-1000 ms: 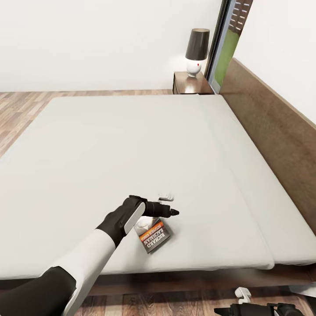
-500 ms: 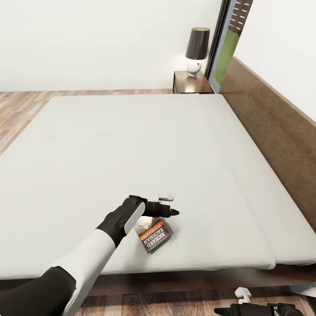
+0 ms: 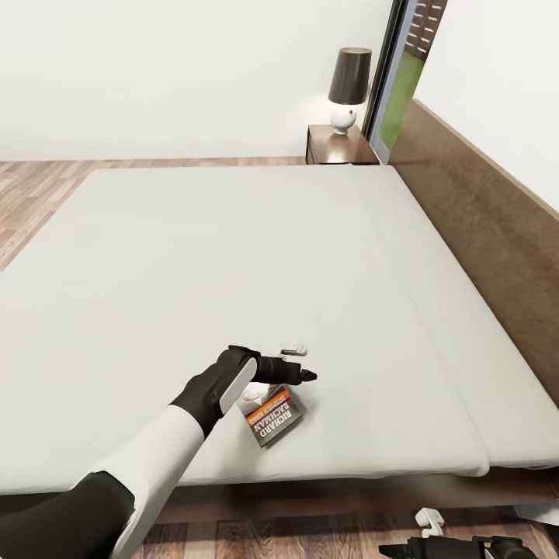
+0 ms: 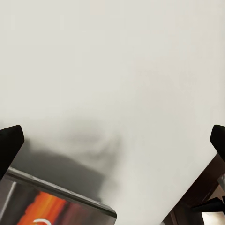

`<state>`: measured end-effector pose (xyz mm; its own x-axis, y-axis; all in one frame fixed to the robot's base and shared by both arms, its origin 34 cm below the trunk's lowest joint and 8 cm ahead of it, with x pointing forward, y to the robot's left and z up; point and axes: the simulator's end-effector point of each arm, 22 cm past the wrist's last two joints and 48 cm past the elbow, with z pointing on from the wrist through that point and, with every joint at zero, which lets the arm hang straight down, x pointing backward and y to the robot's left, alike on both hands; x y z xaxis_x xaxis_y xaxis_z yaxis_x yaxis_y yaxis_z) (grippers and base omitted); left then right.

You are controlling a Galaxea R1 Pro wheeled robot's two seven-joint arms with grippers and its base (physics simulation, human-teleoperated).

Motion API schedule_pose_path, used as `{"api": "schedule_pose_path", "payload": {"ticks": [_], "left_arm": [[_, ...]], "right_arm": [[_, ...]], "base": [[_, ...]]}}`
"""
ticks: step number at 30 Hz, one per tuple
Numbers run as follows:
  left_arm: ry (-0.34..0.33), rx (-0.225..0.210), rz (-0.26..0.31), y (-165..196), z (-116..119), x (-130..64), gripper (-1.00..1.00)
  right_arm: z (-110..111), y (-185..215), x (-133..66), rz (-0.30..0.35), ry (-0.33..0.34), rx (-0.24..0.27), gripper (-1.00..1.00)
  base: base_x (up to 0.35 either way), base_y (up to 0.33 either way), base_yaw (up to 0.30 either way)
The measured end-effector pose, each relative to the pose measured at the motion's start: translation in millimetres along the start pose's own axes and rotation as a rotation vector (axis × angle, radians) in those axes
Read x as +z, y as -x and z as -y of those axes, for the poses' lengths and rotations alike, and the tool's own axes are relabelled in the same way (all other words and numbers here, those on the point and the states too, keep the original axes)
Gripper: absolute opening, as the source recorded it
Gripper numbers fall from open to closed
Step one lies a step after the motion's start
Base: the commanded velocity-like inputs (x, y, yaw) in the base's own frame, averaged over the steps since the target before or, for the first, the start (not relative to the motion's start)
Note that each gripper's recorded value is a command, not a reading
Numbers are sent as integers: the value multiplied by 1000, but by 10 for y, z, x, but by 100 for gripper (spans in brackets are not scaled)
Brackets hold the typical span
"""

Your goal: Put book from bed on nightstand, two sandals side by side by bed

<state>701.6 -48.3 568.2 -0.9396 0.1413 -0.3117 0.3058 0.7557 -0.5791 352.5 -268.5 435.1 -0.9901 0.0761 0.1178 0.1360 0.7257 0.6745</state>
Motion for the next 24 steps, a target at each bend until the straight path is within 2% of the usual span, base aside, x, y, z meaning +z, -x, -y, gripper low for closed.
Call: {"api": "schedule_pose_path", "payload": {"ticks": [24], "left_arm": [[0,0,0,-28,-40,53,100]], "right_arm": [[50,3,53,0,0,0,100]], "base": [[0,0,0]]}}
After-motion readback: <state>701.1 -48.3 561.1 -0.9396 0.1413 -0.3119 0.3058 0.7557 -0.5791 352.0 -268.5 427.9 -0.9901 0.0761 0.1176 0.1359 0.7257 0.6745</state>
